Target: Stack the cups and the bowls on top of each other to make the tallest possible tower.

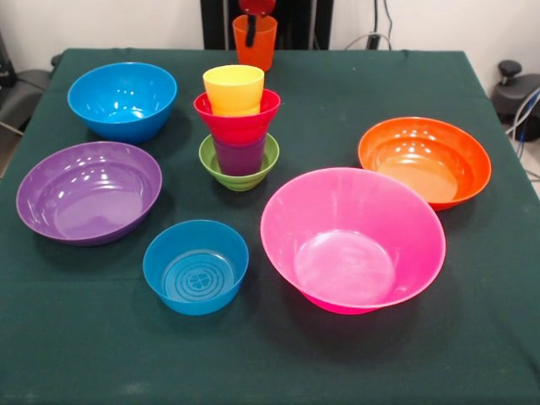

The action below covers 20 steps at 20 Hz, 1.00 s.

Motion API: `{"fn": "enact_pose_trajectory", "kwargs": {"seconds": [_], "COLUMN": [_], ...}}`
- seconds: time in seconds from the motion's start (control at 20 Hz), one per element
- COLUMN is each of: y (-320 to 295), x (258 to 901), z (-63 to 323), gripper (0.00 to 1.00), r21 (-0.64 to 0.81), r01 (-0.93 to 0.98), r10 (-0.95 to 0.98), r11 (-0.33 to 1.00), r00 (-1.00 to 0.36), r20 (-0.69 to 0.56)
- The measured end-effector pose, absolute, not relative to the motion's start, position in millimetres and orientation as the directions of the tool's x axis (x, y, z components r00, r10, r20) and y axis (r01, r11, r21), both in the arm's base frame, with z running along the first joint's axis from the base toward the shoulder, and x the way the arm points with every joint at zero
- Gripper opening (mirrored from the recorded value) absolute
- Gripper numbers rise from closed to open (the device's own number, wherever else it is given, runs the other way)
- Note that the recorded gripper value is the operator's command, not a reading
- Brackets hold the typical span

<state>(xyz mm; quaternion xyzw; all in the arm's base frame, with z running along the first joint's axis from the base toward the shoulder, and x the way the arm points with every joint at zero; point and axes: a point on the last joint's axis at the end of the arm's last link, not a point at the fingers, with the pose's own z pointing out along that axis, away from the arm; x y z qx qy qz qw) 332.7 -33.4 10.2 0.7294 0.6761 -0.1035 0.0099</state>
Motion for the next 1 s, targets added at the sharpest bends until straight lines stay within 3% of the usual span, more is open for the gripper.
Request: {"fn": "enact_pose_trajectory", "kwargs": {"seconds": [1.0], "y": [-24], "x": [332], "z": [0], "gripper": [1.00], "r21": [-0.130], "r01": [0.991], "r10": [0.986], "r11": [-0.025], "r00": [0.003], "r20": [-0.165]}}
